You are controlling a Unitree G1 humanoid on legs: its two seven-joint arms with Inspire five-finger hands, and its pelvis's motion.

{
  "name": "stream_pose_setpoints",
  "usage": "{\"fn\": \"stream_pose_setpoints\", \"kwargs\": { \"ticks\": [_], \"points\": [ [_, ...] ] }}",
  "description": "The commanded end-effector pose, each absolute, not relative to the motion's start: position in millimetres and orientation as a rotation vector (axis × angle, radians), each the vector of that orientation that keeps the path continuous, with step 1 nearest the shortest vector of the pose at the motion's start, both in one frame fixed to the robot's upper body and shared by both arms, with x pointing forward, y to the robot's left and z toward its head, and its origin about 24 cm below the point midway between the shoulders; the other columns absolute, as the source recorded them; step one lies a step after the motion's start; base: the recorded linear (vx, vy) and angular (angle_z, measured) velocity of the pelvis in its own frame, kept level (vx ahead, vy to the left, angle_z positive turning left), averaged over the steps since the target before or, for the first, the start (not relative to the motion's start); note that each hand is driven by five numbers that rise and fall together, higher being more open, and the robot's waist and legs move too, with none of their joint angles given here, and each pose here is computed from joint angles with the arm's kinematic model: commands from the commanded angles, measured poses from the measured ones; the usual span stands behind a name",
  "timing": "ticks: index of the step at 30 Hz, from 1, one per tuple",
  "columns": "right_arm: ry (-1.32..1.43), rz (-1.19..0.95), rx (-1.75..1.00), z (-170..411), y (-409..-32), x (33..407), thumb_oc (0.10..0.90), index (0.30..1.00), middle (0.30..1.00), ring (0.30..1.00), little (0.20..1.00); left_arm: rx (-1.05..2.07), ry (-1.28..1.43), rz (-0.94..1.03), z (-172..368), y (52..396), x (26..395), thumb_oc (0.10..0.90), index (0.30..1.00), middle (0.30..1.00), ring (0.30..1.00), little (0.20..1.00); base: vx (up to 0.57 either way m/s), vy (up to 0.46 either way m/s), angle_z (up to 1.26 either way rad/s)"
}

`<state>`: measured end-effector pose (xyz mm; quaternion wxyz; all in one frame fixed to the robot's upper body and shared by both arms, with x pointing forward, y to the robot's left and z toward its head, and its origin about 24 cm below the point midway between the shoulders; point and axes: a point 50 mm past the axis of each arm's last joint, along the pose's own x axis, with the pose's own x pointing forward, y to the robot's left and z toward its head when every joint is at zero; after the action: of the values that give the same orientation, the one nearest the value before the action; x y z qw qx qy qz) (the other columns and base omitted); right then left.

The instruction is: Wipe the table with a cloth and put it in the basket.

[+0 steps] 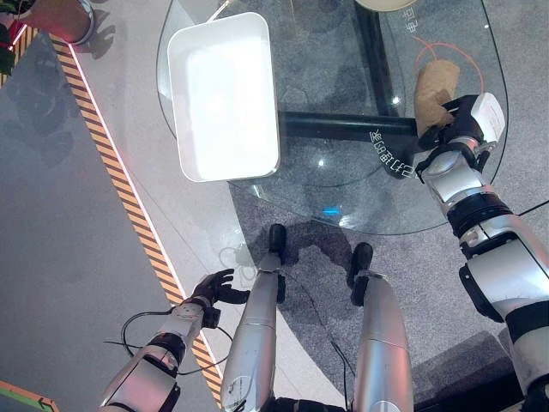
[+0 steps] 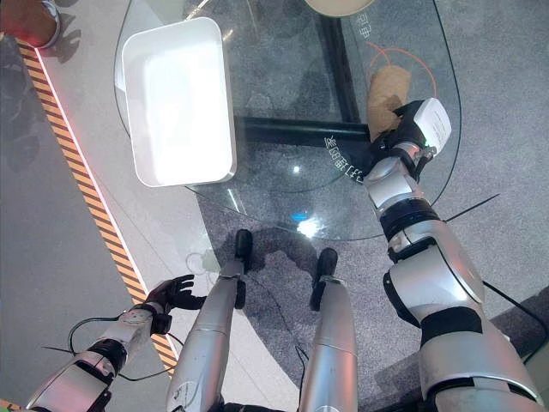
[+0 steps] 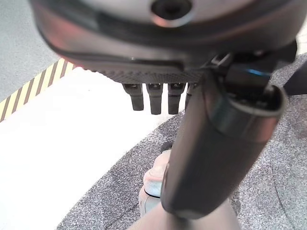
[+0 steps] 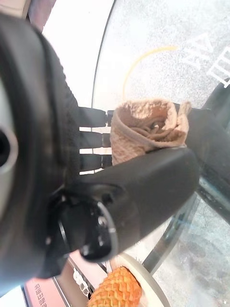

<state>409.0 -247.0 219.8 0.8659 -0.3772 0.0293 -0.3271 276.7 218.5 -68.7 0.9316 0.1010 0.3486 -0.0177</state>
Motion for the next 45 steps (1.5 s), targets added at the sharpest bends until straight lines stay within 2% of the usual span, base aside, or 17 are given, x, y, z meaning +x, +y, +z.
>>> {"fn": "stream_pose_setpoints", "kwargs": {
  "ticks": [1,16,29,45],
  "points": [
    [0.033,-0.701,-0.827,233,-255,408,0.1,0.3,0.3,0.3,0.2,0.195,0.78,0.011,-81,229,260,0.8,0.9,0.9,0.9,0.9,0.0,0.0,0.0],
    [-0.051,-0.632,-0.832,240,-241,412,0.1,0.3,0.3,0.3,0.2,0.193,0.774,0.013,-79,229,263,0.8,0.9,0.9,0.9,0.9,0.0,0.0,0.0],
    [-0.299,-0.372,-0.938,260,-165,416,0.1,0.3,0.3,0.3,0.2,0.184,0.756,0.004,-78,221,266,0.8,0.9,0.9,0.9,0.9,0.0,0.001,0.0],
    [-0.366,-0.162,-1.0,243,-117,411,0.1,0.3,0.3,0.3,0.2,0.171,0.749,-0.016,-81,208,265,0.8,0.9,0.9,0.9,0.9,0.0,0.0,0.01]
  ]
}}
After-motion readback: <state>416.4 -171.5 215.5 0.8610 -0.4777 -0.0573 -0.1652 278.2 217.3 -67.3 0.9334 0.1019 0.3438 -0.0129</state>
